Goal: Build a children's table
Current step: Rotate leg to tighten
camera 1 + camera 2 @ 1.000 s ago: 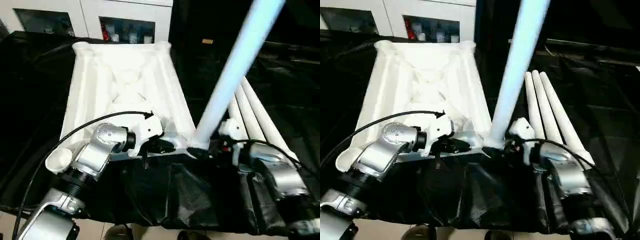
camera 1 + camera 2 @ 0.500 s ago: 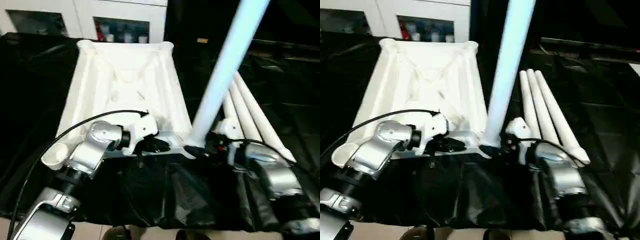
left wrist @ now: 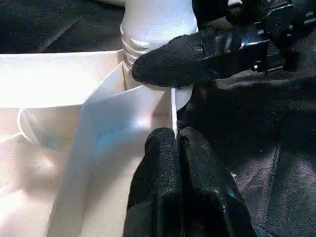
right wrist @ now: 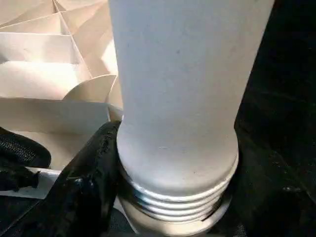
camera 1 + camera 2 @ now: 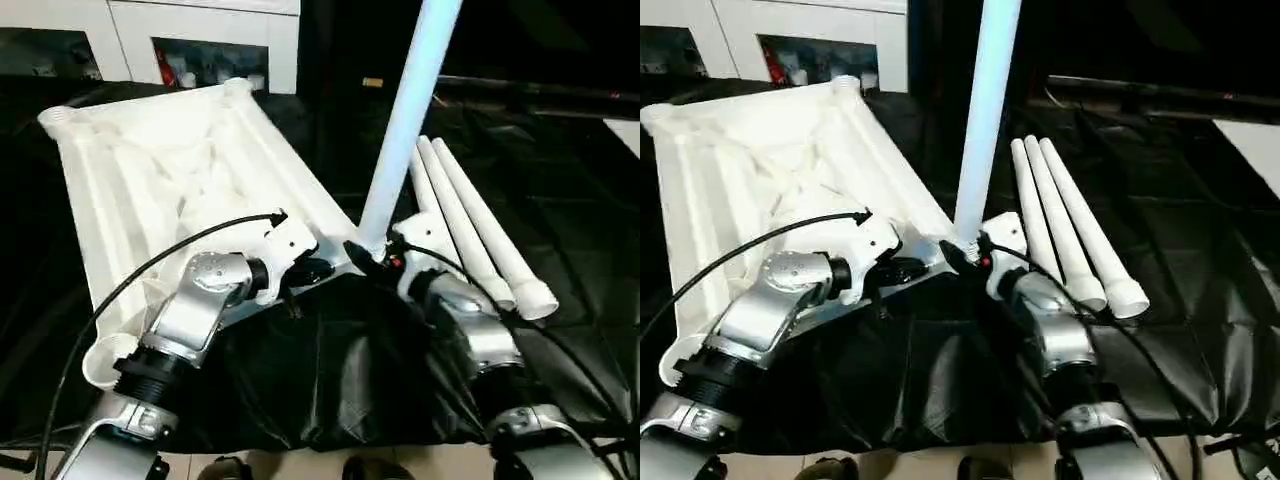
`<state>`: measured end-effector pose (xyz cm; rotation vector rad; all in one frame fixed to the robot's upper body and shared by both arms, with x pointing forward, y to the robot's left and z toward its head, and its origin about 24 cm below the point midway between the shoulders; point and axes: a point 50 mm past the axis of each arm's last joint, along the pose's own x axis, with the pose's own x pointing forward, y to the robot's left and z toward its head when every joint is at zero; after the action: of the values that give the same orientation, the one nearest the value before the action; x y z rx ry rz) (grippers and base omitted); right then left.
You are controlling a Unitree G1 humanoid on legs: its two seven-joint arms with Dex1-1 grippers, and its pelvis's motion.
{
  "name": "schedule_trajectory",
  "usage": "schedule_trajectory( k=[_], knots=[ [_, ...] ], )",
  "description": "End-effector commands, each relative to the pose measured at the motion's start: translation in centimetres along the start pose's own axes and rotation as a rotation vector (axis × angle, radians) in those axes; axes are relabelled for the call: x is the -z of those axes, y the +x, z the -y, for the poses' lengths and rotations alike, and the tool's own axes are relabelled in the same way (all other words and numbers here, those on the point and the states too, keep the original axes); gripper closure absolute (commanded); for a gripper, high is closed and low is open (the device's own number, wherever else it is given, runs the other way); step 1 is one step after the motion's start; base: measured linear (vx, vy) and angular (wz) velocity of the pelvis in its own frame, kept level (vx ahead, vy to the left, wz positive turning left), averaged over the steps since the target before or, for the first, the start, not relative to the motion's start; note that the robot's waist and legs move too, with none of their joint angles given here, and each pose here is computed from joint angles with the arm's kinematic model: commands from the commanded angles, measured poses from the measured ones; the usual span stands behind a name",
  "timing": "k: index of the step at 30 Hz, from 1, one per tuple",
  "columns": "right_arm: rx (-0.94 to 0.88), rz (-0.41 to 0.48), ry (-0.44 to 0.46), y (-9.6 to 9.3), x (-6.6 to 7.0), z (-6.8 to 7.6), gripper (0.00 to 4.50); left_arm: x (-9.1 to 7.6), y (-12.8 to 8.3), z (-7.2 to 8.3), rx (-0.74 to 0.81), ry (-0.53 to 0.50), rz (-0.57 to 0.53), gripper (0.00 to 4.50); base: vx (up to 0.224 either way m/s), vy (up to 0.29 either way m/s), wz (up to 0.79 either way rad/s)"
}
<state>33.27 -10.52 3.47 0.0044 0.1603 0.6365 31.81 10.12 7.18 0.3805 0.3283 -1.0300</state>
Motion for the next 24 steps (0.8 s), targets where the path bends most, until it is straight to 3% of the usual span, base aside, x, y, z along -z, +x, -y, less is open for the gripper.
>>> schedule_trajectory(
  k=[1,7,8,11,14,24],
  knots=[
    [-0.049,-0.092,0.037,0.5,1.8,-1.6,1.05,-1.5,2.1,2.4,0.133,0.066,0.049,4.5,0.0,0.0,0.0],
    [-0.032,-0.079,0.016,0.2,1.6,-1.0,1.02,-1.7,1.9,1.9,0.088,0.059,0.05,4.5,0.0,0.0,0.0],
    [-0.033,-0.073,0.009,0.1,1.5,-0.8,1.0,-1.8,1.8,1.8,0.087,0.047,0.052,4.23,0.0,0.0,0.0],
    [-0.032,-0.065,-0.005,-0.2,1.4,-0.5,0.99,-1.9,1.6,1.8,0.103,0.031,0.046,3.97,0.0,0.0,0.0],
    [-0.039,-0.06,-0.011,-0.7,1.2,0.0,0.99,-1.6,1.2,1.2,0.024,0.074,0.003,3.81,0.0,0.0,0.0],
    [-0.035,-0.062,-0.017,-1.2,1.1,0.8,0.99,-0.9,-0.1,0.6,0.009,0.048,-0.112,3.81,0.0,0.0,0.0]
  ],
)
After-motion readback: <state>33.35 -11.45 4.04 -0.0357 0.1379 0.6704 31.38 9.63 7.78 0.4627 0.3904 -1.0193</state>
